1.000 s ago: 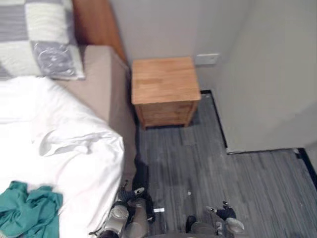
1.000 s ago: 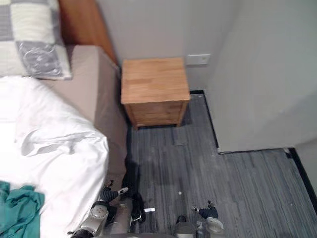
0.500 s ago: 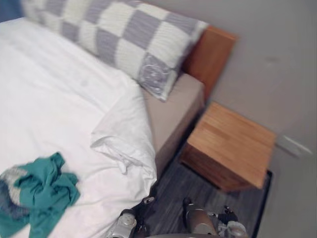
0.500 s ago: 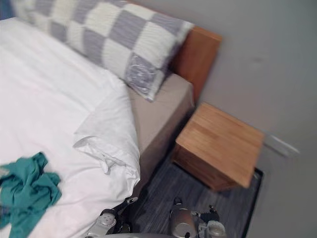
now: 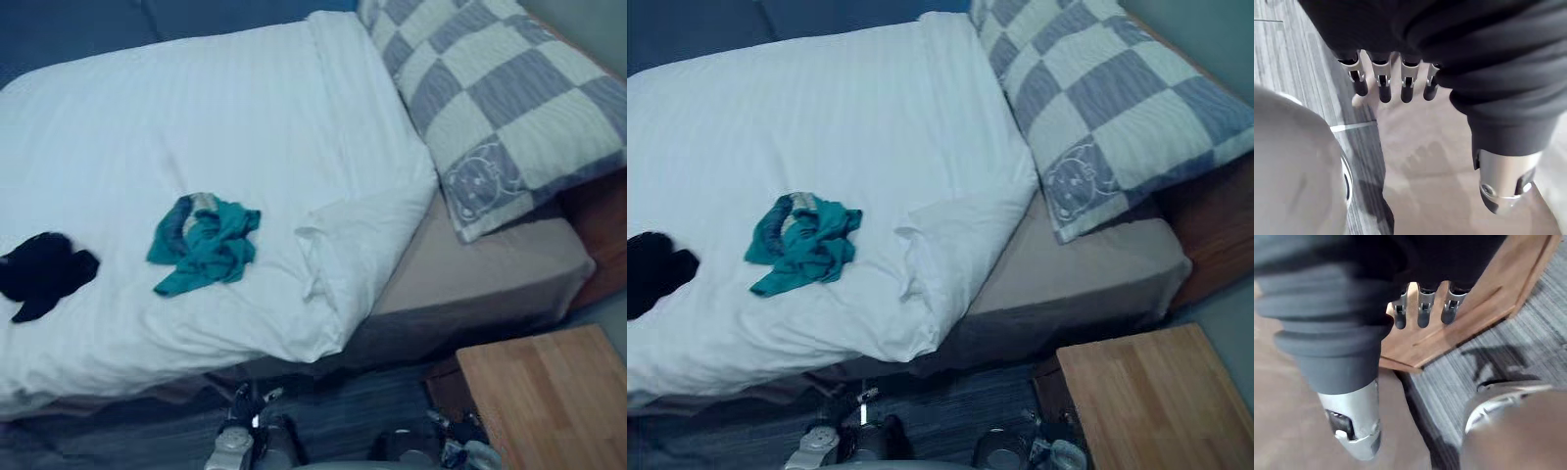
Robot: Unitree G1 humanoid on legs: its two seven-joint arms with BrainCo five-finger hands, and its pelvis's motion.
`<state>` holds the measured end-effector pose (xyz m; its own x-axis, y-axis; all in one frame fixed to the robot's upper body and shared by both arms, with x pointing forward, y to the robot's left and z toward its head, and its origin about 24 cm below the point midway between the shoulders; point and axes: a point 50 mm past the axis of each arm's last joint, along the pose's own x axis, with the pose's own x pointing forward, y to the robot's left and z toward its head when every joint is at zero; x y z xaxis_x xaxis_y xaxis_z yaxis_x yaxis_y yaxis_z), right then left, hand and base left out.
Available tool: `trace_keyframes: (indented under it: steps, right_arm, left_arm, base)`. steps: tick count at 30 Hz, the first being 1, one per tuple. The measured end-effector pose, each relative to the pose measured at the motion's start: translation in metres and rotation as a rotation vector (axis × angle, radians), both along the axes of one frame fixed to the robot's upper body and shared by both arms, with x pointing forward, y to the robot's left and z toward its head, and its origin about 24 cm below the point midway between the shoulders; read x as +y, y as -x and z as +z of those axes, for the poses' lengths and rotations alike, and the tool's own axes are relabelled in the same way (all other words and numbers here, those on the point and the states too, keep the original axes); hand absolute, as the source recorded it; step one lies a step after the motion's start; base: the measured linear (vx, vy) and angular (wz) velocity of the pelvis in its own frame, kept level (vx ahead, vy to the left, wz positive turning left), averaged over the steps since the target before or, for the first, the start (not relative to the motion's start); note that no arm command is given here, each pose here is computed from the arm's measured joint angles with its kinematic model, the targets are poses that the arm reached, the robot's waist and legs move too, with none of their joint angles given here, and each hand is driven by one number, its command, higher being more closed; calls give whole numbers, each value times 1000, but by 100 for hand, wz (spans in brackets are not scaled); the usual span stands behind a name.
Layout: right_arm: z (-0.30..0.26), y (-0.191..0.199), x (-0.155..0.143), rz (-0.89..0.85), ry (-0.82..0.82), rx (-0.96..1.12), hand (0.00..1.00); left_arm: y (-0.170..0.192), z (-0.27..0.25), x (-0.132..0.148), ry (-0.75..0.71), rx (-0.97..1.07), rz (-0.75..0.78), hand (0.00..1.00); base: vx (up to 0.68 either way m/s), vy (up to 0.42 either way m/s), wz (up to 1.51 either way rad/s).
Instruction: Tidy the bed and pick cloth on bed and put in laundry
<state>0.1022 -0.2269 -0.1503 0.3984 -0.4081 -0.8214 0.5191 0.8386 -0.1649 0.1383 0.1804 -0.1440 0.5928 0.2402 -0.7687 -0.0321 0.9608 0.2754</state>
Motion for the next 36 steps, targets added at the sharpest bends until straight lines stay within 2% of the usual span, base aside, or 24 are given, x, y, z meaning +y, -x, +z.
trace_keyframes:
  steps: [7, 10, 12, 14, 15, 16, 18, 20, 21, 25, 28, 36]
  right_arm:
    - [-4, 31, -7, -261, -27, 29, 0]
    - [14, 22, -34, -362, 80, -65, 0]
    - [47, 5, -67, -432, 237, -203, 0]
    - [73, -6, -87, -437, 360, -283, 0]
    - [103, -20, -104, -409, 497, -364, 0]
    - [113, -26, -109, -393, 545, -386, 0]
    - [160, -55, -125, -306, 738, -505, 0]
    - [185, -75, -128, -226, 832, -569, 0]
    - [207, -97, -126, -129, 910, -627, 0]
    - [249, -144, -107, 103, 1016, -758, 0]
    - [298, -191, -69, 317, 1091, -931, 0]
    - [364, -229, -14, 525, 1167, -1180, 0]
  left_arm:
    - [18, -5, 24, -53, 75, -14, 0]
    - [28, -6, 34, -90, 106, -28, 0]
    - [34, -7, 37, -101, 124, -28, 0]
    - [39, -8, 38, -104, 136, -25, 0]
    - [45, -9, 39, -108, 150, -21, 0]
    - [47, -9, 40, -109, 155, -19, 0]
    - [56, -11, 41, -113, 177, -13, 0]
    - [61, -11, 42, -117, 188, -10, 0]
    - [65, -12, 44, -119, 195, 5, 0]
    - [62, -9, 50, -135, 180, 12, 0]
    - [47, -3, 58, -167, 126, 7, 0]
    - [9, 12, 65, -202, 13, -5, 0]
  base:
    - [-65, 97, 40]
    - [-30, 37, 5]
    - [-28, 31, 6]
    - [-3, 20, 5]
    - [11, 18, 3]
    - [0, 0, 0]
    - [0, 0, 0]
    - [4, 4, 4]
    - [-1, 3, 5]
    - [-8, -8, 15]
    - [-63, -15, 23]
    - [-47, -14, 40]
